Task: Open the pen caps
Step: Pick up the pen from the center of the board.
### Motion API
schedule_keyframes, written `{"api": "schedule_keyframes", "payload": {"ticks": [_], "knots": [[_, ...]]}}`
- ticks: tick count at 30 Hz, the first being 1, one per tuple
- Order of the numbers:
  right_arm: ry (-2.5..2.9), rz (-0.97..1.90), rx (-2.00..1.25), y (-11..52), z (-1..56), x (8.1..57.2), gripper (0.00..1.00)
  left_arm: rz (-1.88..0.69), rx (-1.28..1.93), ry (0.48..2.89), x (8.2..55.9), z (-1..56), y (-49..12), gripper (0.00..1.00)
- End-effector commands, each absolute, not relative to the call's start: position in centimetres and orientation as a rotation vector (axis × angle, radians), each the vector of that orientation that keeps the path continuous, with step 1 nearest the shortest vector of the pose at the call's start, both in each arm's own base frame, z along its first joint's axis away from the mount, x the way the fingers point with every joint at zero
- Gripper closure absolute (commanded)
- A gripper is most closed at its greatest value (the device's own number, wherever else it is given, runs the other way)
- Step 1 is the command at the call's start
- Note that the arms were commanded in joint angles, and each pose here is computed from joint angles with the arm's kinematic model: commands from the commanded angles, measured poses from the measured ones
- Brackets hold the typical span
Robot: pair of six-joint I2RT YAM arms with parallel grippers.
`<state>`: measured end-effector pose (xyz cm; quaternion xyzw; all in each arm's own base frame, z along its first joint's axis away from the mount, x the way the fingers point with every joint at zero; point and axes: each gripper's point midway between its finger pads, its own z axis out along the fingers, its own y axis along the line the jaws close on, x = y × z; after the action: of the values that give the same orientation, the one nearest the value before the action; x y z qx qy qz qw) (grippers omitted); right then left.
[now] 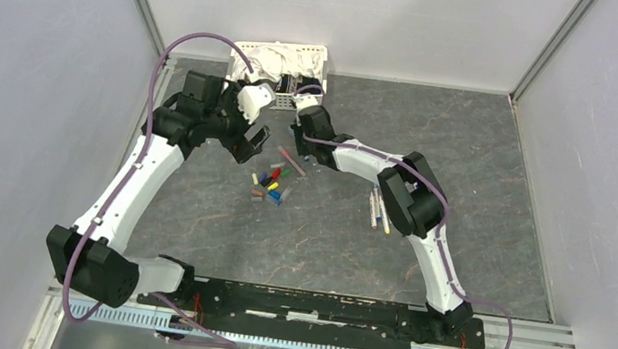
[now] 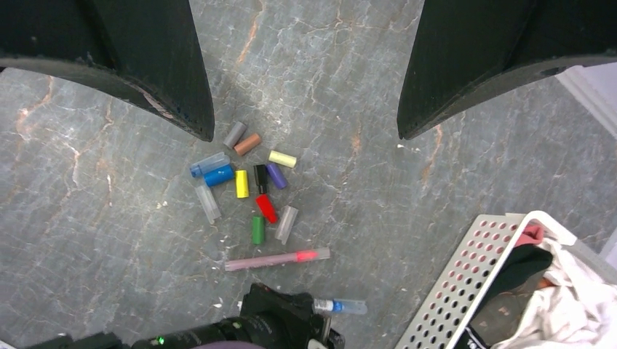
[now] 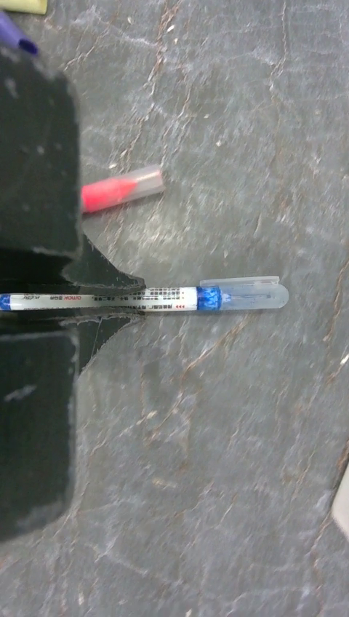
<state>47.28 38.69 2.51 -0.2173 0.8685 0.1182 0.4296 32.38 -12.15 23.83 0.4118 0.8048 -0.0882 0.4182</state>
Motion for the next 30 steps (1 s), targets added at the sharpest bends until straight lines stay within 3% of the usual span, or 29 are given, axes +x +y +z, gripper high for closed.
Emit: {"api": "schedule_keyframes", "payload": {"ticks": [1, 6, 11, 20, 30], "knots": [[2.171, 0.253, -0.495, 34.2, 4.0, 47.4, 1.00, -0.297, 1.098, 2.003, 30.9, 23.2, -12.8, 0.00], [2.026, 0.446, -0.521, 33.0, 10.6, 45.3, 1.00, -0.375, 1.265, 1.950, 28.5, 21.0, -13.5, 0.00], [1.928, 0.825, -0.723, 34.6, 14.8, 37.4, 1.00, -0.477, 1.457, 1.874, 26.1, 19.1, -14.4, 0.00], [1.829, 1.392, -0.988, 35.0, 16.2, 22.8, 1.00, -0.619, 1.583, 1.712, 24.4, 18.6, -16.5, 0.00], [1.770, 1.529, -1.063, 36.7, 18.2, 20.0, 1.00, -0.732, 1.760, 1.625, 20.9, 17.5, -19.0, 0.00]]}}
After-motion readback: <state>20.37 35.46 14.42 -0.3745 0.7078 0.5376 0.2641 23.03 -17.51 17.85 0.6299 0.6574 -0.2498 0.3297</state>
